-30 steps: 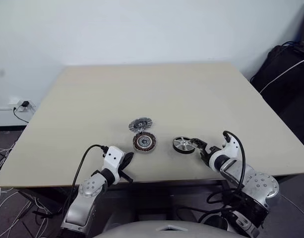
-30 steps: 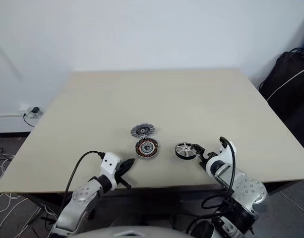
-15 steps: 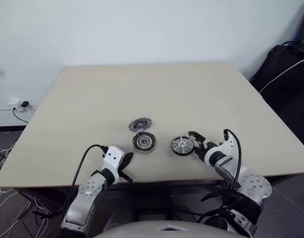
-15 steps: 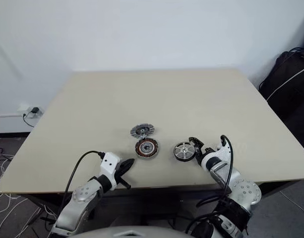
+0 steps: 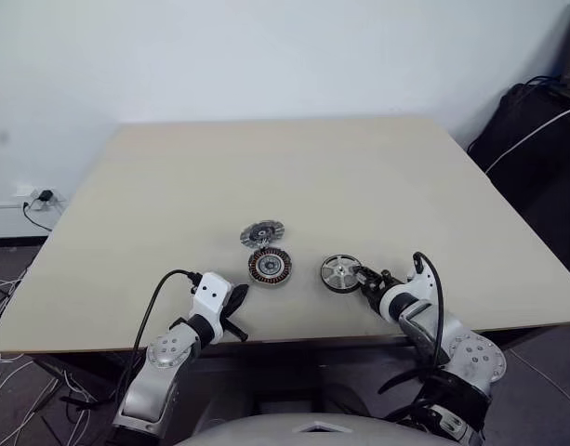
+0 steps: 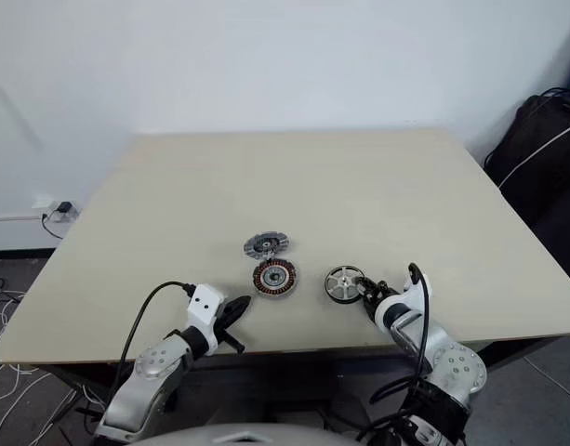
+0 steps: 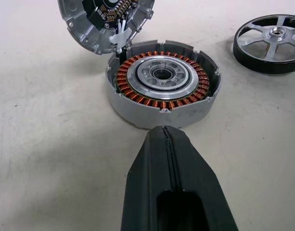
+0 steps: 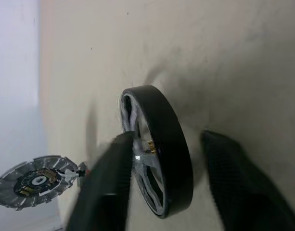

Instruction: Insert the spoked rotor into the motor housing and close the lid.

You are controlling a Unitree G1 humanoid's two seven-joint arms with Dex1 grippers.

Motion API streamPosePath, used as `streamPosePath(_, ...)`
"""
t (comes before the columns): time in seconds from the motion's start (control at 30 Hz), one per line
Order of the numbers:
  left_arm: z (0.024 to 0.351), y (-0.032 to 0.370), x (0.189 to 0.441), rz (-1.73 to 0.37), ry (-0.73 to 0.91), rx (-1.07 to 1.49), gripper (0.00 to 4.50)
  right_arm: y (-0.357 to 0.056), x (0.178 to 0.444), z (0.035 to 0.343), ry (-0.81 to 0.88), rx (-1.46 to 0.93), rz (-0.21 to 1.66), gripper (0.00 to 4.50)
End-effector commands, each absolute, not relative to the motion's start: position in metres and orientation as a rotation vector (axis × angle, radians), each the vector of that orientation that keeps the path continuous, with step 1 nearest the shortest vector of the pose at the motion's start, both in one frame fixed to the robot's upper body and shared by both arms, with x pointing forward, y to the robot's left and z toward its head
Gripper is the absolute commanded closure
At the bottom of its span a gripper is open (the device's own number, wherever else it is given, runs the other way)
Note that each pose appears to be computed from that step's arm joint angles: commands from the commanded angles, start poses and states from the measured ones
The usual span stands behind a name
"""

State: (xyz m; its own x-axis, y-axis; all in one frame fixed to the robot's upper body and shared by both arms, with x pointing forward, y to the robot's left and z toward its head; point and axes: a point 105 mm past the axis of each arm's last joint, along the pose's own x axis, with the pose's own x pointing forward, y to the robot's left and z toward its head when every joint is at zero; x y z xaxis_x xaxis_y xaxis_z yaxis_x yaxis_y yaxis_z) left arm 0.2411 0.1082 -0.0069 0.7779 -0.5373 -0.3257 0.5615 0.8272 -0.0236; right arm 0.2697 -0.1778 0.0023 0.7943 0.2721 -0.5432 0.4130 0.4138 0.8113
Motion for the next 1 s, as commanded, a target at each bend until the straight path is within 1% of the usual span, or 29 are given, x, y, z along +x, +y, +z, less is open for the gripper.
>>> streamPosePath(0.03, 0.009, 0.106, 0.248, -0.600, 0.268, 0.090, 4.50, -0.137, 0.259, 0.004, 0.721, 1.234, -0.029, 3.62)
streamPosePath(0.07, 0.009, 0.106, 0.247, -0.601, 0.268, 0.090, 4.50, -0.134, 0.258, 0.006, 0.722, 1.230, -0.027, 3.97)
streamPosePath(0.1, 0.009, 0.106, 0.247, -0.602, 0.269, 0.089, 4.50, -0.131, 0.257, 0.009, 0.722, 1.227, -0.026, 4.08)
streamPosePath(0.33, 0.008, 0.106, 0.247, -0.598, 0.271, 0.087, 4.50, -0.118, 0.254, 0.022, 0.720, 1.217, 0.002, 4.08)
streamPosePath(0.5, 0.008, 0.107, 0.246, -0.593, 0.272, 0.086, 4.50, -0.101, 0.261, 0.055, 0.646, 1.286, 0.145, 4.08)
streamPosePath(0.67, 0.009, 0.108, 0.246, -0.589, 0.272, 0.085, 4.50, -0.073, 0.262, 0.082, 0.628, 1.312, 0.344, 4.08)
streamPosePath(0.8, 0.009, 0.110, 0.245, -0.583, 0.274, 0.085, 4.50, -0.060, 0.266, 0.079, 0.665, 1.313, 0.399, 4.08)
streamPosePath(1.0, 0.010, 0.112, 0.243, -0.571, 0.275, 0.081, 4.50, -0.052, 0.274, 0.060, 0.724, 1.300, 0.418, 4.08)
